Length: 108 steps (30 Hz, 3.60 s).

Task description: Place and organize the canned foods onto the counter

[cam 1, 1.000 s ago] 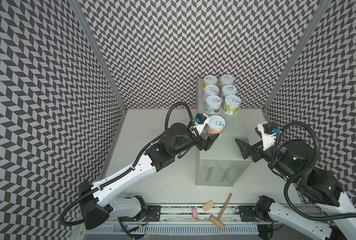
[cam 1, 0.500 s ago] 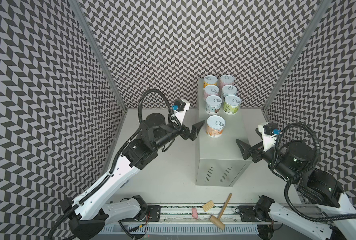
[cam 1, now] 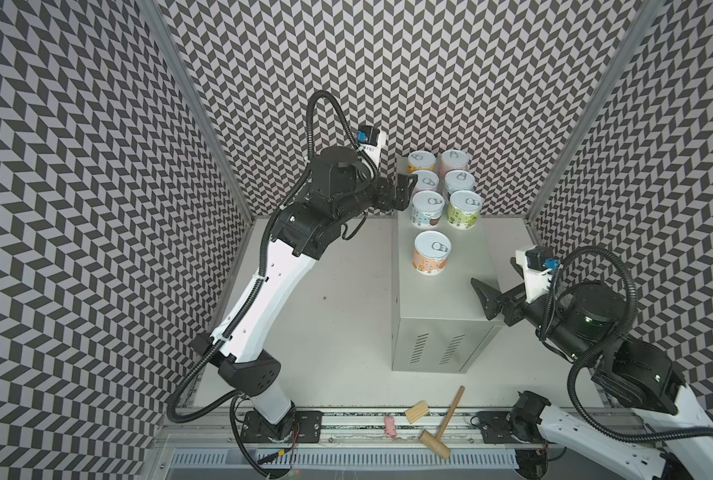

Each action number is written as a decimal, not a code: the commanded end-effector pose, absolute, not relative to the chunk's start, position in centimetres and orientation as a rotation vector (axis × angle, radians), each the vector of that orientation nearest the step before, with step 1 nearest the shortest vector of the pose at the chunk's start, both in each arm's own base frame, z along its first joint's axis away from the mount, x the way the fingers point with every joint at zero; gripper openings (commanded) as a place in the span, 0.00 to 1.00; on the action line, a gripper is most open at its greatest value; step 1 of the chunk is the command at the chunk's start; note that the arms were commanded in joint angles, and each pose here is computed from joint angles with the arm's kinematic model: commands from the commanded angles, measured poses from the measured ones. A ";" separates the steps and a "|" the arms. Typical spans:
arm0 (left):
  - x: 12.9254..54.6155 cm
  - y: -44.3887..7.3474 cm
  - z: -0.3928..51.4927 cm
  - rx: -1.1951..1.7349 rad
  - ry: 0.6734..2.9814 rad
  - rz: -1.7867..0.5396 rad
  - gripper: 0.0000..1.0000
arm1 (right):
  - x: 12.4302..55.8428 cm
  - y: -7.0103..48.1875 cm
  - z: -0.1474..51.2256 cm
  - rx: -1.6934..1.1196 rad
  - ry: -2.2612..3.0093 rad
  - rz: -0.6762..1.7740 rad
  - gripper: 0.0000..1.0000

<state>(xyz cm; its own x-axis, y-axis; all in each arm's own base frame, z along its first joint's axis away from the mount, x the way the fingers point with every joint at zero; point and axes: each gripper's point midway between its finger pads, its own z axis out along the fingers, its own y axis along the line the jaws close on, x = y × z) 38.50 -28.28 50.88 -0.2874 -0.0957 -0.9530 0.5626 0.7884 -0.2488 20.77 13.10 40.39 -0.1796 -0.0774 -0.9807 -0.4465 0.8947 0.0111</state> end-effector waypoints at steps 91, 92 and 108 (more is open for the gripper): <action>38.8 -30.6 48.2 0.450 1.831 -0.881 1.00 | 20.5 12.5 41.0 -0.344 1.684 0.375 0.99; 38.5 -30.5 48.9 0.460 1.807 -0.883 1.00 | 20.5 12.5 41.0 -0.345 1.686 0.374 0.99; 36.9 -26.2 46.5 0.421 1.883 -0.681 1.00 | 21.0 13.3 41.5 -0.361 1.691 0.386 0.99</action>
<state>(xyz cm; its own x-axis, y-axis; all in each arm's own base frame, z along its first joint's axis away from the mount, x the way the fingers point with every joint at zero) 35.82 -26.87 49.31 -0.3578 -0.0701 -0.9312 0.6174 0.7303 -0.2922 20.79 13.14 39.25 -0.2011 -0.0766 -0.9766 -0.4438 0.8959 0.0212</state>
